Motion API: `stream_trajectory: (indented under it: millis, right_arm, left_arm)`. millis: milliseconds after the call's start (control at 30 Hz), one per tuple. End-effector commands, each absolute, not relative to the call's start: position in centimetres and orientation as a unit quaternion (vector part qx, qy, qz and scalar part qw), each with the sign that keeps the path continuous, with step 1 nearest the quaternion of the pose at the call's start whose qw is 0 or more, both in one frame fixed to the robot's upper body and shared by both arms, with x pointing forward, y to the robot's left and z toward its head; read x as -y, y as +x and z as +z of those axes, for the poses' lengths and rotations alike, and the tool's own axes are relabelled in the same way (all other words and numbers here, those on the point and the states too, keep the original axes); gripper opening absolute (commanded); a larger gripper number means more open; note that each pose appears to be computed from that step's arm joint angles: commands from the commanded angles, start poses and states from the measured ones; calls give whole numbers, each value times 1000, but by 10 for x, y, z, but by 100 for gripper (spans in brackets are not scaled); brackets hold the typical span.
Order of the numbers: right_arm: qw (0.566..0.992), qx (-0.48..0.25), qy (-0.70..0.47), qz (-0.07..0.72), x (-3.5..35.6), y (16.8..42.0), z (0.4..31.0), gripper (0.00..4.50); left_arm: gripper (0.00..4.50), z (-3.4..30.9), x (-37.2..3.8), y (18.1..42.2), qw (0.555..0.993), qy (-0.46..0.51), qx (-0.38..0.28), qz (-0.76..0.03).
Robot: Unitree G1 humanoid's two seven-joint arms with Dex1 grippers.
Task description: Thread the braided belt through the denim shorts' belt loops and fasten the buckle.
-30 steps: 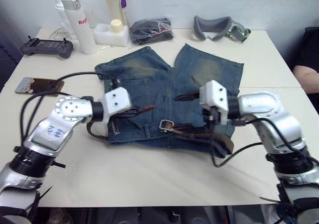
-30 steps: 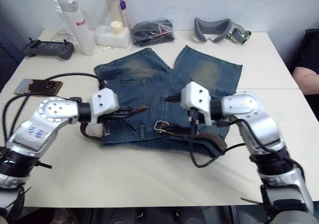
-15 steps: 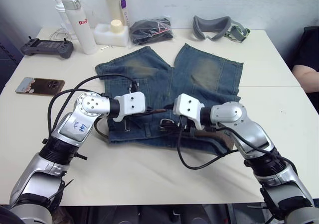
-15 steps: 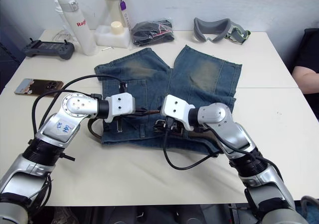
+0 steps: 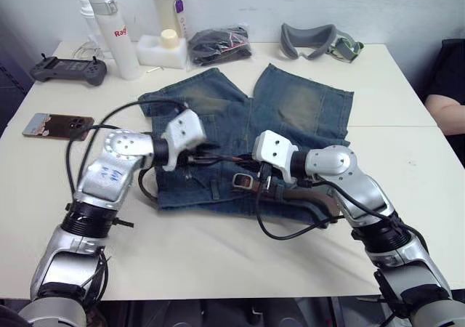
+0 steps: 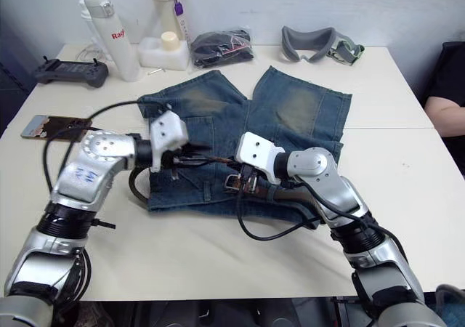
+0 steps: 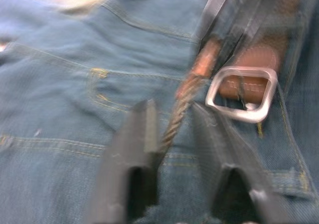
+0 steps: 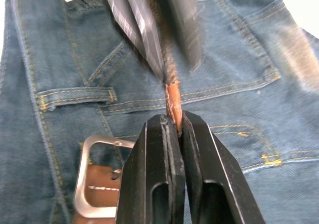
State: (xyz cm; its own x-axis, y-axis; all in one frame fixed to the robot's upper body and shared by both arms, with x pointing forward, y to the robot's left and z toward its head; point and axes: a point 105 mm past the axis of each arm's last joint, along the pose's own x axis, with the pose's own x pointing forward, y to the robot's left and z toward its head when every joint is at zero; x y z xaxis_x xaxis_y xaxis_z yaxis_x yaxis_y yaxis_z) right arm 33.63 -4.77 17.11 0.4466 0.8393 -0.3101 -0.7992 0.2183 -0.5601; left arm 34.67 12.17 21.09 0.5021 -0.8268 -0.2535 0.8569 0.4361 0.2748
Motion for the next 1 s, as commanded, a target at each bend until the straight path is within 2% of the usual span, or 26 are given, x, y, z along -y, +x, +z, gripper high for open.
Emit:
stream_trajectory:
  millis: [33,100,167,300,400,533,733,1000]
  right_arm:
    - [771,101,-376,504,45,340,189,0]
    - [754,143,-409,494,43,342,192,0]
    - [741,169,-429,488,42,342,192,0]
    - [692,269,-497,449,37,341,201,0]
    - [663,333,-516,428,32,337,208,0]
    - [632,389,-530,410,25,332,214,0]
    - [625,415,-528,398,25,329,219,0]
    - [615,419,-537,397,28,329,216,0]
  left_arm:
    - [326,239,-157,333,886,30,-99,-452]
    - [397,252,-178,314,861,-130,-165,-463]
    - [397,258,-187,295,823,-198,-195,-495]
    - [397,251,-191,255,754,-248,-268,-547]
    - [397,231,-173,242,733,-262,-307,-547]
    - [397,205,-155,270,761,-346,-276,-474]
    - [397,207,-151,303,792,-441,-188,-379]
    - [397,211,-144,312,792,-481,-166,-338]
